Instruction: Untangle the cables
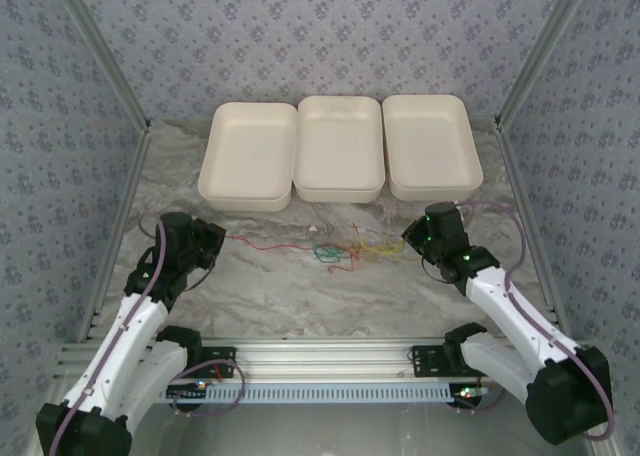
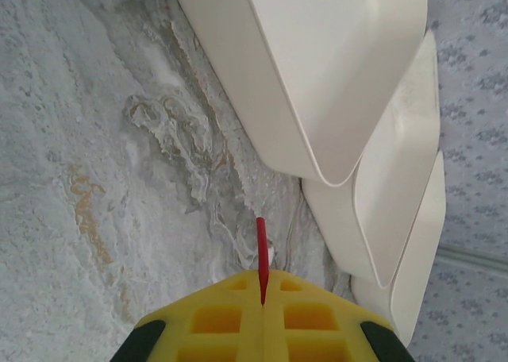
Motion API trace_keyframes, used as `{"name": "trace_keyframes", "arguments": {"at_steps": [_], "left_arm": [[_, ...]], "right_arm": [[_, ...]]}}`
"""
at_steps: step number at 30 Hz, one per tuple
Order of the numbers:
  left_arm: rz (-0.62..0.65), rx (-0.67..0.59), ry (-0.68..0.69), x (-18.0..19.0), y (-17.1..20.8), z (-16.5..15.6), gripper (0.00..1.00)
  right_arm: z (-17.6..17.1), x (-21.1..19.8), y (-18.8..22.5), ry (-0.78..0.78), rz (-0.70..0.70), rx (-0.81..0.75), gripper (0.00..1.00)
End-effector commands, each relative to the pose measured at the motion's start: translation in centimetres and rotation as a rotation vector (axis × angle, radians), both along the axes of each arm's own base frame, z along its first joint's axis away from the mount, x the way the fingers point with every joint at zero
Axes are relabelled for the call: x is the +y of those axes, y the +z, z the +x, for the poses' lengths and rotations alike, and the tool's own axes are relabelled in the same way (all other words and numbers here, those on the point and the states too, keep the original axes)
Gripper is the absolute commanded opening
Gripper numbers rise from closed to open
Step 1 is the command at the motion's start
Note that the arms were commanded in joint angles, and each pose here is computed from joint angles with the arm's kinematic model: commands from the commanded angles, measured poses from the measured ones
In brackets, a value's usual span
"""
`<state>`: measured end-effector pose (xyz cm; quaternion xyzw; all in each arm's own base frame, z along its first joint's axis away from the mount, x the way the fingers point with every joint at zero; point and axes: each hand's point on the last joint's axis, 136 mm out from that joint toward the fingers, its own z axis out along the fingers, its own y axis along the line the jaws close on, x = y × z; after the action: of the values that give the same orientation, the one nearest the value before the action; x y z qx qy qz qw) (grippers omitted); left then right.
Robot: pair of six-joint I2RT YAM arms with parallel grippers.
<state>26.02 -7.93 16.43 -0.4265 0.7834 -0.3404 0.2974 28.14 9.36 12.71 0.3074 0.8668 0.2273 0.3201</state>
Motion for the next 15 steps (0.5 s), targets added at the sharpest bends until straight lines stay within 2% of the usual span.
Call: {"name": "trace_keyframes", "arguments": {"at_steps": [1,5,9,10,13,15], "left_arm": [[0.049,0.017,-0.047,0.1,0.3,-0.6,0.00],[0.160,0.018,0.001,2.5,1.4,-1.5,0.00],[0.119,0.006,-0.064,1.0,1.0,-0.7,0.00],[0.103,-0.001,-0.082,0.5,0.8,-0.4,0.00],[0.083,-0.021,-0.120,-0.7,0.4,-0.2,0.00],[0.075,-0.031,-0.147,-1.4,0.4,-0.2,0.00]], "right_arm": [[-0.1,-0.3,-1.2,0.016,-0.058,0.070,0.00],[-0.1,-2.5,-2.5,-0.041,-0.061,0.080,0.00],[0.9,-0.4,-2.6,0.067,-0.010,0.089,0.00],[0.9,0.6,-3.0,0.116,-0.007,0.104,0.04],[0.3,2.5,-2.9,0.184,-0.028,0.113,0.34],[-0.4,3.6,-2.1,0.222,-0.017,0.080,0.48]]}}
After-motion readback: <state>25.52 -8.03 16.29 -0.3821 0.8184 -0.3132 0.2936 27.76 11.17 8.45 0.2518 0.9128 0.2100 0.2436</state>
